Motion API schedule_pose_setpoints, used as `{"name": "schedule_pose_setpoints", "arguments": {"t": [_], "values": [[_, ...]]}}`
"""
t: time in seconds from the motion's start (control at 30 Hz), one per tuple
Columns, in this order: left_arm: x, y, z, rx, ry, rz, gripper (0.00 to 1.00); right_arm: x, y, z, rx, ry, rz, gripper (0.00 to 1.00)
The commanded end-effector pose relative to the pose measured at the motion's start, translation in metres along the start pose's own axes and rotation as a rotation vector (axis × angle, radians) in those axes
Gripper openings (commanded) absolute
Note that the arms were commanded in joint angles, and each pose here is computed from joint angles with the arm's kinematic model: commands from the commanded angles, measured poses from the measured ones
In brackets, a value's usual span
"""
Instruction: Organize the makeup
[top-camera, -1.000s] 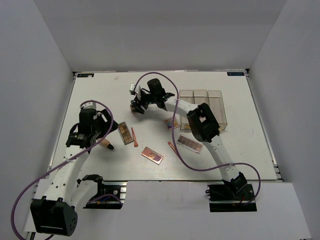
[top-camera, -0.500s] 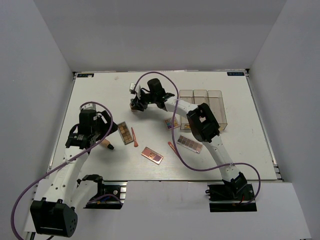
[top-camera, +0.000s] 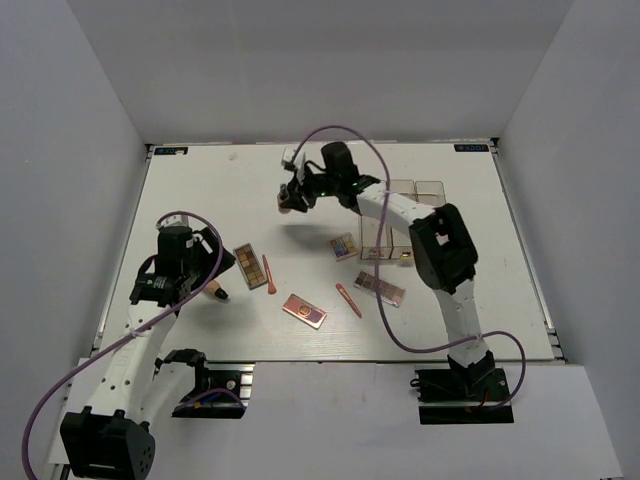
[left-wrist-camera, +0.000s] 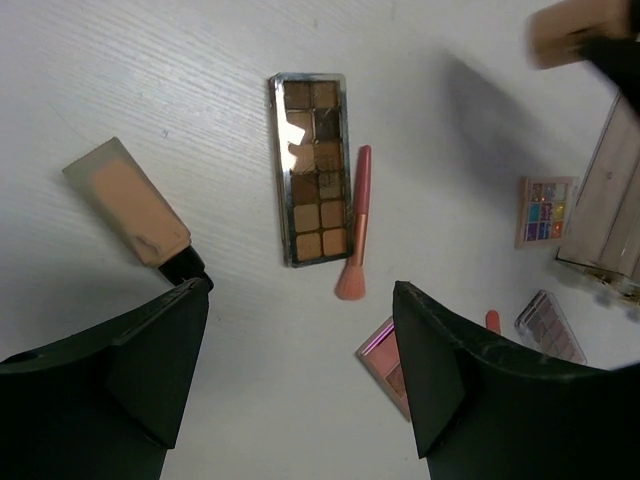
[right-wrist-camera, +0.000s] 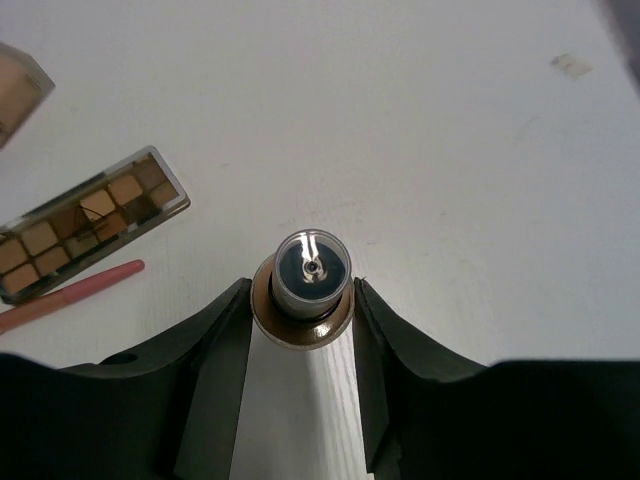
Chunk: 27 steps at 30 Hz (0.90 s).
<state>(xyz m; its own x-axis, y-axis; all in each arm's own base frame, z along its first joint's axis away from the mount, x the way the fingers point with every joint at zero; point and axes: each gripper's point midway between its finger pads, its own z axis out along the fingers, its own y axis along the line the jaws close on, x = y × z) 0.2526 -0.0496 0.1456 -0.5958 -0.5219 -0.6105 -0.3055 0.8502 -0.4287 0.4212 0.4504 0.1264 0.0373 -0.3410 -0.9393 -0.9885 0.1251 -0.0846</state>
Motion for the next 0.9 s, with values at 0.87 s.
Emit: {"name": "schedule_pose_setpoints", "arguments": {"t": [0.87], "values": [[0.019, 0.009, 0.018, -0.018, 0.039, -0.053, 0.84, 0.023, -0.061, -0.248, 0.329, 0.128, 0.158, 0.0]]}}
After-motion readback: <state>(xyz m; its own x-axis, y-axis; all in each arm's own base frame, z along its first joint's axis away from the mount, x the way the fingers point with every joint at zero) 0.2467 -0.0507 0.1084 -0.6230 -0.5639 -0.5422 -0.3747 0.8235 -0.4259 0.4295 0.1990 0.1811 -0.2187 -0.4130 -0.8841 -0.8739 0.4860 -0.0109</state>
